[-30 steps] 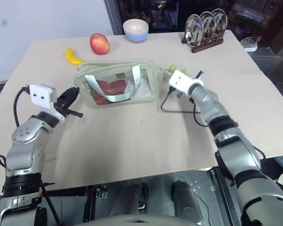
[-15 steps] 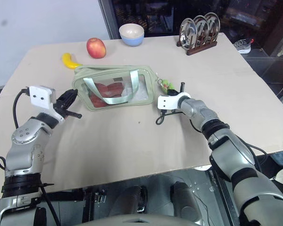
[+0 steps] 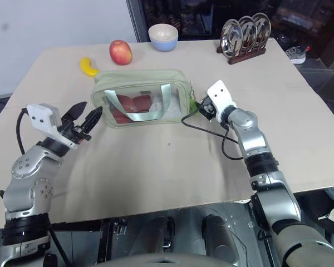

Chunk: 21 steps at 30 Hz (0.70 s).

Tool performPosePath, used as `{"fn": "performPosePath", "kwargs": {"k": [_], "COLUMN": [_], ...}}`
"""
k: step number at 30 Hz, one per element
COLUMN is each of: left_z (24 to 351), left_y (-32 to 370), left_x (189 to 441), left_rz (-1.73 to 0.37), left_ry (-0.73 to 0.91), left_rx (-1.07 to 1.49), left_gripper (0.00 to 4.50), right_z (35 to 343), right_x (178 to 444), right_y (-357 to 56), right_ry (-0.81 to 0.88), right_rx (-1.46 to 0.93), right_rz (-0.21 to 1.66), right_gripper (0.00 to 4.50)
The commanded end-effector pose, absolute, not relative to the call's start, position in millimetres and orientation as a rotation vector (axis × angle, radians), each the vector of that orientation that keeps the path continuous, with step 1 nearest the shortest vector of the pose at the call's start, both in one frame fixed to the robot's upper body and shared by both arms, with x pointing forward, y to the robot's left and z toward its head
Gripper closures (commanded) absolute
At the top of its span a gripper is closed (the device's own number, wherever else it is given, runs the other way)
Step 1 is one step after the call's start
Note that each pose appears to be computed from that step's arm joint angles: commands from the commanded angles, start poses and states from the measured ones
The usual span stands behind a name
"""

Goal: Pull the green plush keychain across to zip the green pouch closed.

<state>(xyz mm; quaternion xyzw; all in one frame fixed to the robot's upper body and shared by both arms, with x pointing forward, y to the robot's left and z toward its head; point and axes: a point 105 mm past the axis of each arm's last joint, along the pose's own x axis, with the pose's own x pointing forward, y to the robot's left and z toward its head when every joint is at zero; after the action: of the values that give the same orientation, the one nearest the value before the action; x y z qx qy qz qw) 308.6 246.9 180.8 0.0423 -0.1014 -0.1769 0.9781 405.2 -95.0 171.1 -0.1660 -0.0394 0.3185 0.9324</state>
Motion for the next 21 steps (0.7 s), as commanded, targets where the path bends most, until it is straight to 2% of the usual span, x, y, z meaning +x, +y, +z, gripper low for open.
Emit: {"fn": "performPosePath", "kwargs": {"k": [1, 6, 8, 14, 21], "left_z": [193.2, 186.0, 179.8, 168.1, 171.1], "left_y": [241.5, 240.7, 240.7, 245.9, 263.9], "left_x": [290.3, 261.3, 252.5, 232.4, 219.2], "left_rz": [-0.412, -0.445, -0.448, -0.413, -0.286], "left_ry": [-0.24, -0.199, -0.162, -0.103, -0.113], "left_rx": [0.08, 0.039, 0.029, 0.006, -0.016], "left_gripper": [1.35, 1.35, 1.35, 1.35, 1.35], "right_z": [197.8, 187.6, 182.2, 165.0, 170.5], "right_x": [381.7, 331.9, 319.6, 295.6, 285.7], "right_y": [-104.0, -115.7, -125.1, -154.9, -166.5], "right_ry": [-0.144, -0.079, -0.045, 0.042, 0.021], "right_rx": [-0.282, -0.269, -0.267, -0.312, -0.31], "right_rz": [0.707, 0.85, 0.855, 0.812, 0.758], "right_gripper": [0.03, 0.03, 0.03, 0.03, 0.03]}}
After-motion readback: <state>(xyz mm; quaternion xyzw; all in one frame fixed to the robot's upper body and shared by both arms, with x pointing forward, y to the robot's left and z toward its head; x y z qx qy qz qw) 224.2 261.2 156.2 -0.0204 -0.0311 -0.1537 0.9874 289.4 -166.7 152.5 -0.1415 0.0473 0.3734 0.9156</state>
